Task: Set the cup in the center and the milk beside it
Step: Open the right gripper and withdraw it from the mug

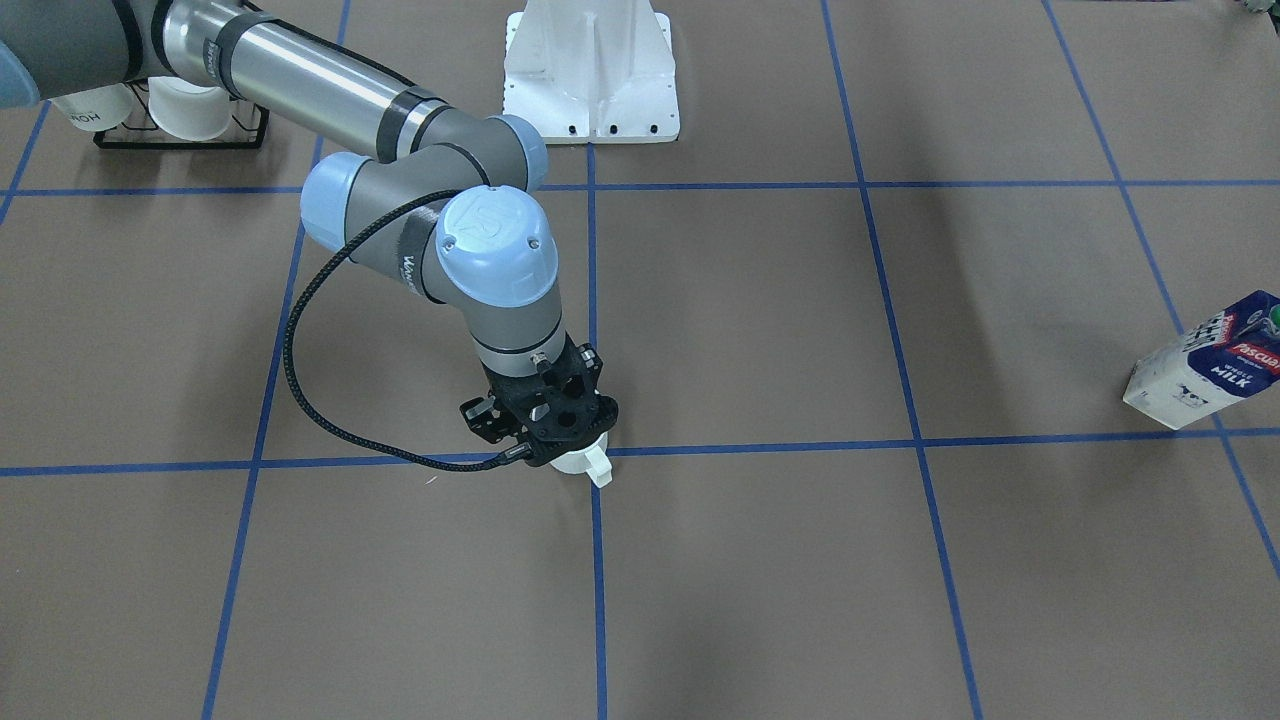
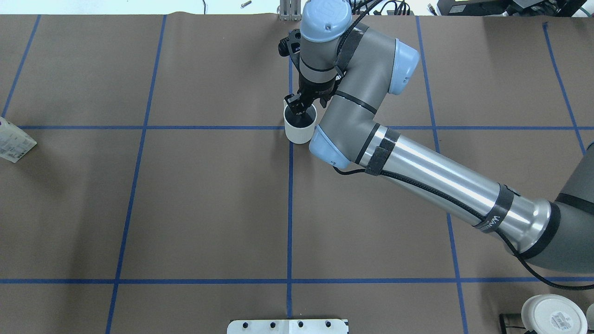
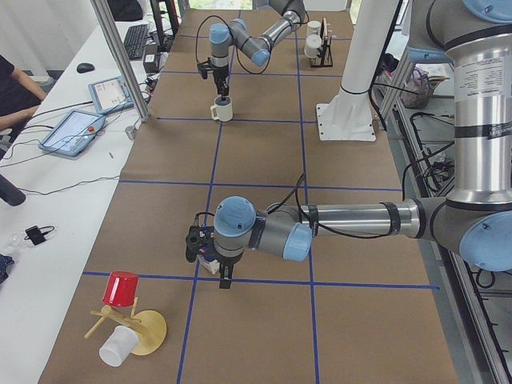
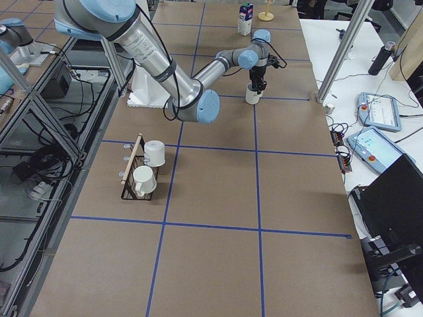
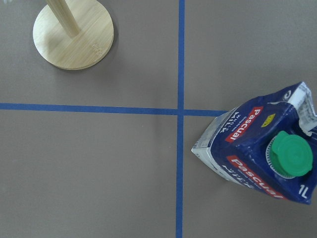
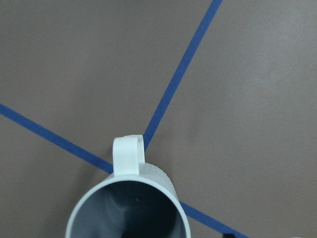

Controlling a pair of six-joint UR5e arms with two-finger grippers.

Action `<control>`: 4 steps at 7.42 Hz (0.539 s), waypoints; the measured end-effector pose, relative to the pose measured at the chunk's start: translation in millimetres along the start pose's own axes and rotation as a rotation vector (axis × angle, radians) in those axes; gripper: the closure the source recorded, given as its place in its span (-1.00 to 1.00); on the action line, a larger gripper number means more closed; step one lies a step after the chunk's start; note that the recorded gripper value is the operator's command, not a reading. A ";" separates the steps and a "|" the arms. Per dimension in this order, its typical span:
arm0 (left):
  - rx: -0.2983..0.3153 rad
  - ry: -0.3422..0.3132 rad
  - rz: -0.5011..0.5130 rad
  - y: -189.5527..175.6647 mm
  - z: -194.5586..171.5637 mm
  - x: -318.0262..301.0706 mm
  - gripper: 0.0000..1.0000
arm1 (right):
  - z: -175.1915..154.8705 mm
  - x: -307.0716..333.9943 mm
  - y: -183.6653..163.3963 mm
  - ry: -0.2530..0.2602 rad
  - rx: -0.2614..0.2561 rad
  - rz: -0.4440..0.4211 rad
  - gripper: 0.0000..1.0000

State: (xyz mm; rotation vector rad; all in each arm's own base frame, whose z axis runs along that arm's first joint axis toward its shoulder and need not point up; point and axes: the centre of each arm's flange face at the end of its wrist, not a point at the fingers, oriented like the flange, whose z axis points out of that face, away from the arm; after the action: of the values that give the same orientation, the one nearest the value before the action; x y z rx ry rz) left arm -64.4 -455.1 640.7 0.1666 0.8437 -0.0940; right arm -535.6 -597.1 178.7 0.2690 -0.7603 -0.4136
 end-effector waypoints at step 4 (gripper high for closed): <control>0.095 0.014 0.116 -33.2 -44.2 50.9 -0.92 | -69.3 87.9 6.8 -0.058 0.019 0.103 -1.00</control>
State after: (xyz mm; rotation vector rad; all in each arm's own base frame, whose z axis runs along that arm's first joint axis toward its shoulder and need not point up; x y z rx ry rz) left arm -68.2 -480.4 570.1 0.3057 0.8425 -0.0243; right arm -427.3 -625.1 186.5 0.2354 -0.8314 -0.3184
